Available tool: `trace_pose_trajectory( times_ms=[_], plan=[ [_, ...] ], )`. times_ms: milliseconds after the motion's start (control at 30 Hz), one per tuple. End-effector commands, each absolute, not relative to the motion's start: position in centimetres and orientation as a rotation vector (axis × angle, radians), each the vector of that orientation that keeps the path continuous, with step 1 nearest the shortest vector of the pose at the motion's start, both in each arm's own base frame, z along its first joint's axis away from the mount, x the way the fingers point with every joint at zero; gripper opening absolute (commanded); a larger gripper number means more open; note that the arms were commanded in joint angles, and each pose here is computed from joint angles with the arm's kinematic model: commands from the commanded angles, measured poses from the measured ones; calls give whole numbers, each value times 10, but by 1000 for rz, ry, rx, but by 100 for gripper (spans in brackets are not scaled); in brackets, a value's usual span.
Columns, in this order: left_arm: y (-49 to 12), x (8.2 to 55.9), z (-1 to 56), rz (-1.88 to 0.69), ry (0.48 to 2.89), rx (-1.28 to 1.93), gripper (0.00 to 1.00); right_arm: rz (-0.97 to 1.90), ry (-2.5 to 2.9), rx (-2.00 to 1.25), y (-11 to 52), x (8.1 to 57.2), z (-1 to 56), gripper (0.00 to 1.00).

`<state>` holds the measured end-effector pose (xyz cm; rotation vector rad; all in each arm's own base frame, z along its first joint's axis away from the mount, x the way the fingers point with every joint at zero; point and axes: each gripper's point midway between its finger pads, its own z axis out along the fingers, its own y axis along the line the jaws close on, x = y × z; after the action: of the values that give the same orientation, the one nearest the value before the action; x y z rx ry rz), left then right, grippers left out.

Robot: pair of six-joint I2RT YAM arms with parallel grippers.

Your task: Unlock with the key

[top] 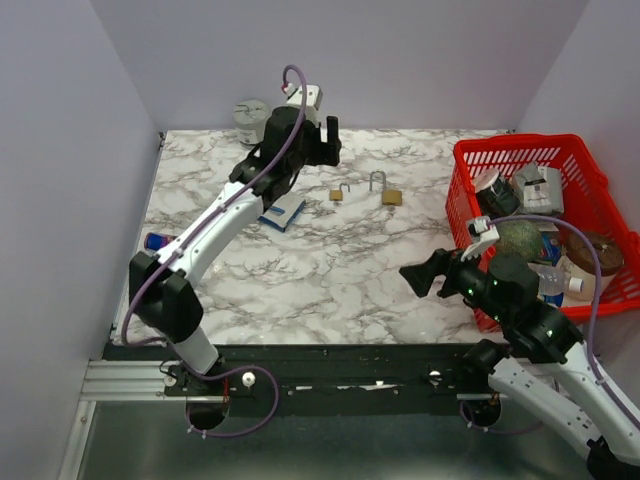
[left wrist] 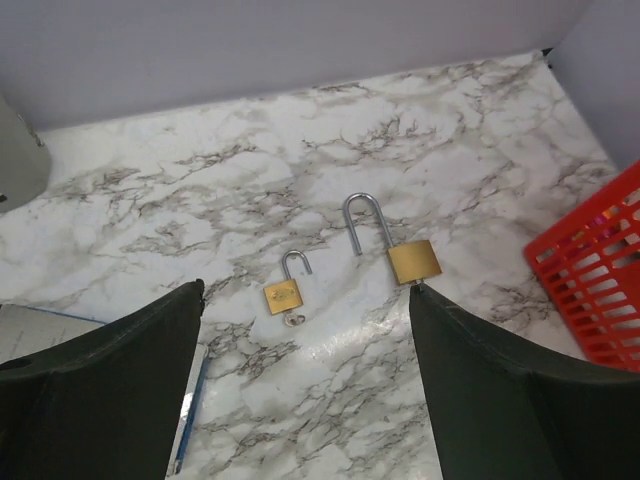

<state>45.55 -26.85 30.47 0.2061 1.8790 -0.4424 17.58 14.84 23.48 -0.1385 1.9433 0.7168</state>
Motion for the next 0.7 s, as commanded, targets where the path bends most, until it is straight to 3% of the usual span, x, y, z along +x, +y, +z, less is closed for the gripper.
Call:
trace_pose_trajectory(
  times_ms=[0,300,667],
  plan=[
    [-253,423,320,-469,1814,263,94,680,1835,-155,154,199,274,100],
    [-174,350,309,-498,1831,191,99,710,1818,-152,160,229,287,100],
    [-139,286,284,-443,1848,215,99,613,1754,-76,127,234,287,100]
  ],
)
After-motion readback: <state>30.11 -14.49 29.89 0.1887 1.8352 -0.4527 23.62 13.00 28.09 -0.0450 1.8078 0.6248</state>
